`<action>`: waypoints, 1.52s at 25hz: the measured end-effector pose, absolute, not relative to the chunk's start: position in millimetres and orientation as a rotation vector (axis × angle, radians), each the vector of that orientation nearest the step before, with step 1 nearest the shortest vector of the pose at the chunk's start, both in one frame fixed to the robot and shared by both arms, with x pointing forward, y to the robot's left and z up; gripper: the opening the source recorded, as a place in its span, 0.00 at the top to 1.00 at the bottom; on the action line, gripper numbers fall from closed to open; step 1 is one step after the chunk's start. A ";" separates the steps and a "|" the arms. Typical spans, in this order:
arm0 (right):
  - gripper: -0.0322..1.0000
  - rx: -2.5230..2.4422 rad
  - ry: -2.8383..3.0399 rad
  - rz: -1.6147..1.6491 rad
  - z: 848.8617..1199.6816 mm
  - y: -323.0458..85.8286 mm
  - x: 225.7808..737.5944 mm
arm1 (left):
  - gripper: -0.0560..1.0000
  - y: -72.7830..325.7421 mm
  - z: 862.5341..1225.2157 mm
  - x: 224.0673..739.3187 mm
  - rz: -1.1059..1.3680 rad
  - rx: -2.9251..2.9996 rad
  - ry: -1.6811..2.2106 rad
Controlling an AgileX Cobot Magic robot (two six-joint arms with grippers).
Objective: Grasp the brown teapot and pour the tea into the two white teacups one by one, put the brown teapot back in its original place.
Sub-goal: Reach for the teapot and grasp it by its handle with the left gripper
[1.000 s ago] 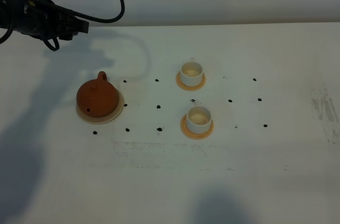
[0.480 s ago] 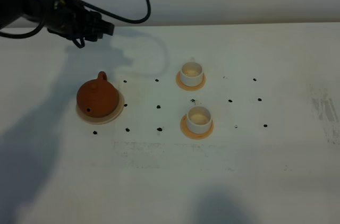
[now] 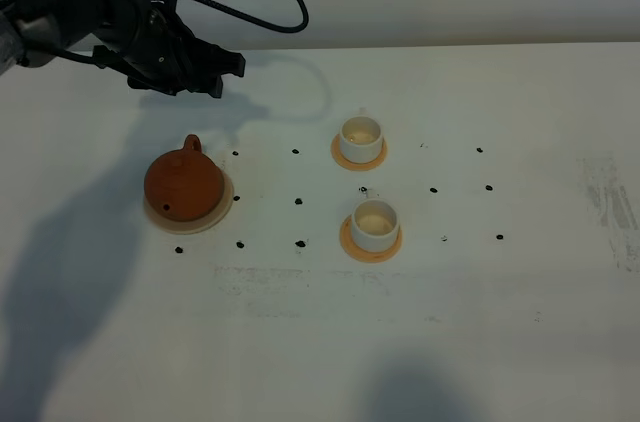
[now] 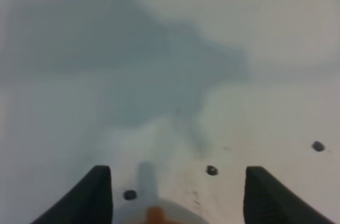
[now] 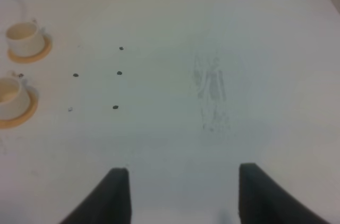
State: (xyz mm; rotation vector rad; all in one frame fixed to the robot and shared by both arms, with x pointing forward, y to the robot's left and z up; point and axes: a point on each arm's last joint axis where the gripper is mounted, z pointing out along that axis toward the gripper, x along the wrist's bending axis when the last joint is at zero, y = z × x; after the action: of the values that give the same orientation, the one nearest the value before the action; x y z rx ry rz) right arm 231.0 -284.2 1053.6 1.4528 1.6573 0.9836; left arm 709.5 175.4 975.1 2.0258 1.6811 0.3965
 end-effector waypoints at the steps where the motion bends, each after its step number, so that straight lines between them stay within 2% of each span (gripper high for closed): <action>1: 0.54 1.453 1.657 0.984 1053.6 -284.2 231.0 | 0.43 174.4 974.9 708.8 0.374 2.015 1.692; 9: 0.54 1.453 1.657 0.984 1053.6 -284.2 231.0 | 0.43 172.1 969.7 702.2 0.256 2.023 1.760; 16: 0.54 1.453 1.657 0.984 1053.6 -284.2 231.0 | 0.43 184.8 965.9 700.1 0.266 2.081 1.820; 28: 0.54 1.452 1.657 0.985 1053.7 -284.1 231.1 | 0.43 193.0 924.2 713.7 0.247 2.042 1.868; 38: 0.54 1.452 1.657 0.985 1053.7 -284.1 231.1 | 0.43 193.5 920.0 714.1 0.244 2.057 1.864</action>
State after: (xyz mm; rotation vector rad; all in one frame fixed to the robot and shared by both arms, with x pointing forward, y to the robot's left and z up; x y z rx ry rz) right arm 231.1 -284.1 1053.7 1.4523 1.6567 0.9854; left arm 714.1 193.5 920.0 2.0569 1.8636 0.2444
